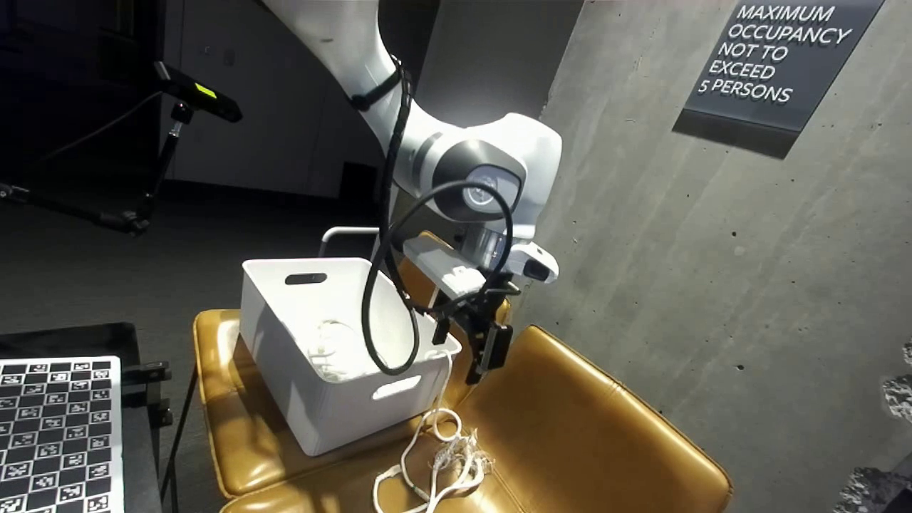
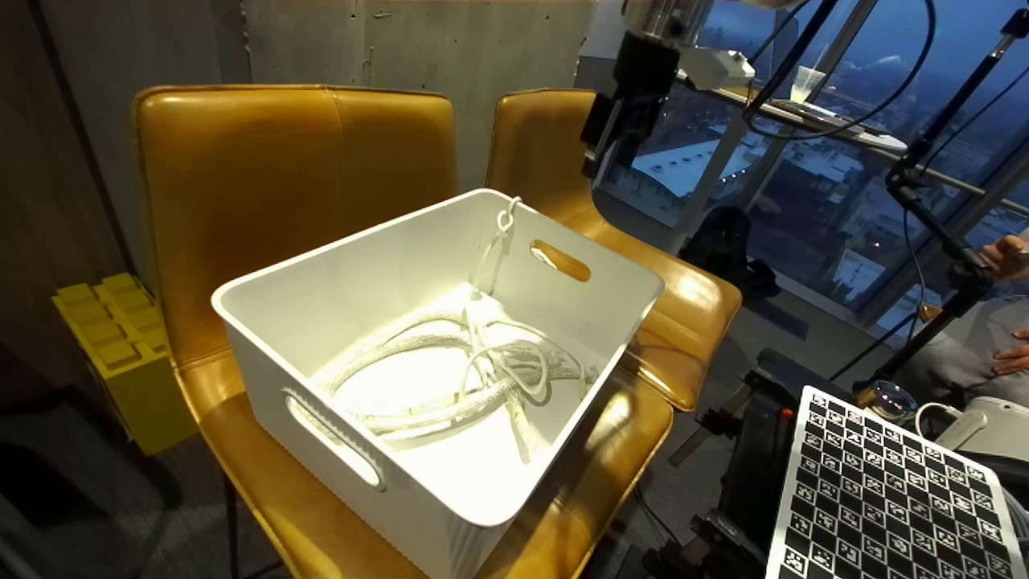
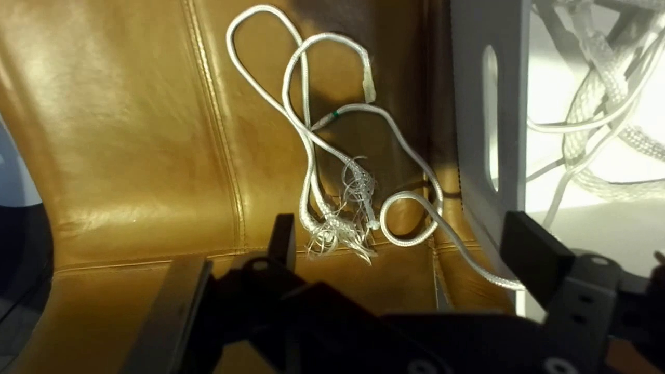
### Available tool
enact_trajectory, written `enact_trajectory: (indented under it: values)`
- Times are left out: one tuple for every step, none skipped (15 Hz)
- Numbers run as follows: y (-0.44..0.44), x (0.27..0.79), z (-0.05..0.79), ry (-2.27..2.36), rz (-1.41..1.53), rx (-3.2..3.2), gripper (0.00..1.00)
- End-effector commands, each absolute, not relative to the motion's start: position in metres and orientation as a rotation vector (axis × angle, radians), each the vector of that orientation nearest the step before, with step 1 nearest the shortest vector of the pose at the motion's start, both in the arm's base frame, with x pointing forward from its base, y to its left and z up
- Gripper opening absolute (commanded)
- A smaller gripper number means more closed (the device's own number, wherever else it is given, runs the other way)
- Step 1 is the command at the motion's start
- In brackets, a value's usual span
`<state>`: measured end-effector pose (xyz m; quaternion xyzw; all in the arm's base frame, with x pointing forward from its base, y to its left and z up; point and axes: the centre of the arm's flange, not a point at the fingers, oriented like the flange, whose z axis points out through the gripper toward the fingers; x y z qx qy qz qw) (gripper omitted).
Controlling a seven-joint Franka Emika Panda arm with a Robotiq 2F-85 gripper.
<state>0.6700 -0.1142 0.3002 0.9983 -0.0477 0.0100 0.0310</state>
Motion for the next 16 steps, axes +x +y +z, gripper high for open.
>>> enact_trajectory:
  values:
    - [-0.119,0.697,0.274,-0.401,0.152,3.126,1.0]
    - [-0.118,0.7,0.267,-0.475,0.189,3.129,1.0]
    - [-0.118,0.702,0.262,-0.545,0.227,3.129,1.0]
    - [-0.117,0.703,0.256,-0.612,0.273,3.123,1.0]
    - [-0.116,0.704,0.253,-0.662,0.307,3.114,1.0]
    - [-0.115,0.705,0.248,-0.708,0.341,3.104,1.0]
    - [-0.114,0.705,0.245,-0.752,0.367,3.093,1.0]
    - [-0.112,0.706,0.241,-0.798,0.396,3.082,1.0]
    - [-0.111,0.708,0.239,-0.841,0.42,3.074,1.0]
    - [-0.107,0.71,0.238,-0.892,0.431,3.071,1.0]
    - [-0.105,0.712,0.237,-0.932,0.444,3.068,1.0]
    - [-0.101,0.715,0.236,-0.981,0.447,3.066,1.0]
    - [-0.098,0.717,0.235,-1.026,0.434,3.065,1.0]
    - [-0.094,0.719,0.234,-1.074,0.416,3.062,1.0]
    - [-0.091,0.721,0.233,-1.12,0.407,3.056,1.0]
    - [-0.088,0.722,0.23,-1.168,0.396,3.044,1.0]
